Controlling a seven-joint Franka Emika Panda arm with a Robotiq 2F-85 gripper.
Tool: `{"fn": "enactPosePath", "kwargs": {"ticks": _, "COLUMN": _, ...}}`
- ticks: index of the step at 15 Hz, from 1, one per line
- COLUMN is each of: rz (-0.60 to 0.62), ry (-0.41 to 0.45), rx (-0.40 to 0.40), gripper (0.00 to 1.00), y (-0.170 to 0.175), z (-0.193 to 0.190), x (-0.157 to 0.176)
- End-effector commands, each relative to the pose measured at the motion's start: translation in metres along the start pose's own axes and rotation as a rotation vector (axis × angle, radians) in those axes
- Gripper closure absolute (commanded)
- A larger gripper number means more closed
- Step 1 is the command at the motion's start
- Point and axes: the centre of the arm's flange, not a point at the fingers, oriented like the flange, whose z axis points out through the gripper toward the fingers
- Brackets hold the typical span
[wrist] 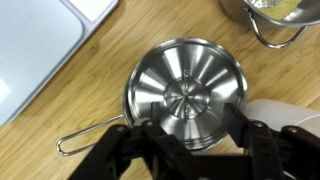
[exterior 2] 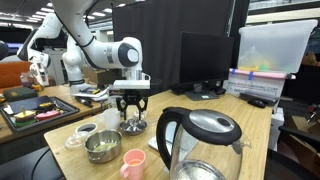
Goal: Pick the lid on the pot and place it on the pan
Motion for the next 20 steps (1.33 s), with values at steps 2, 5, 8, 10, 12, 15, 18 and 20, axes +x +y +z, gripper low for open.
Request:
{"fn": "enactPosePath", "kwargs": {"ticks": 2, "rz": -0.008, "ry": 0.018, "rx": 0.005, "gripper": 0.01, "y": 0.002, "z": -0.013, "x": -0.007}}
{"fn": "enactPosePath", "kwargs": {"ticks": 5, "rz": -0.006, "ry": 0.023, "rx": -0.004, "gripper": 0.0, "y": 0.005, "z": -0.019, "x": -0.008}}
{"fn": "enactPosePath", "kwargs": {"ticks": 8, "rz": -0.004, "ry": 0.022, "rx": -0.003, "gripper": 0.0, "y": 0.006, "z": -0.019, "x": -0.009}}
{"fn": "enactPosePath", "kwargs": {"ticks": 10, "rz": 0.0, "ry": 0.018, "rx": -0.002, "gripper": 0.0, "y": 0.008, "z": -0.016, "x": -0.008}}
{"fn": "enactPosePath", "kwargs": {"ticks": 12, "rz": 0.003, "ry": 0.014, "rx": 0.002, "gripper": 0.16, "y": 0.009, "z": -0.013, "x": -0.007}}
{"fn": "enactPosePath", "kwargs": {"ticks": 15, "rz": 0.004, "ry": 0.008, "rx": 0.009, "gripper": 0.48, "y": 0.01, "z": -0.009, "x": -0.005}}
{"fn": "enactPosePath", "kwargs": {"ticks": 18, "rz": 0.001, "ry": -0.002, "rx": 0.013, "gripper": 0.68, "y": 0.009, "z": -0.003, "x": -0.005}}
{"fn": "enactPosePath", "kwargs": {"ticks": 20, "rz": 0.002, "ry": -0.008, "rx": 0.016, "gripper": 0.82, "y": 0.009, "z": -0.001, "x": -0.005}}
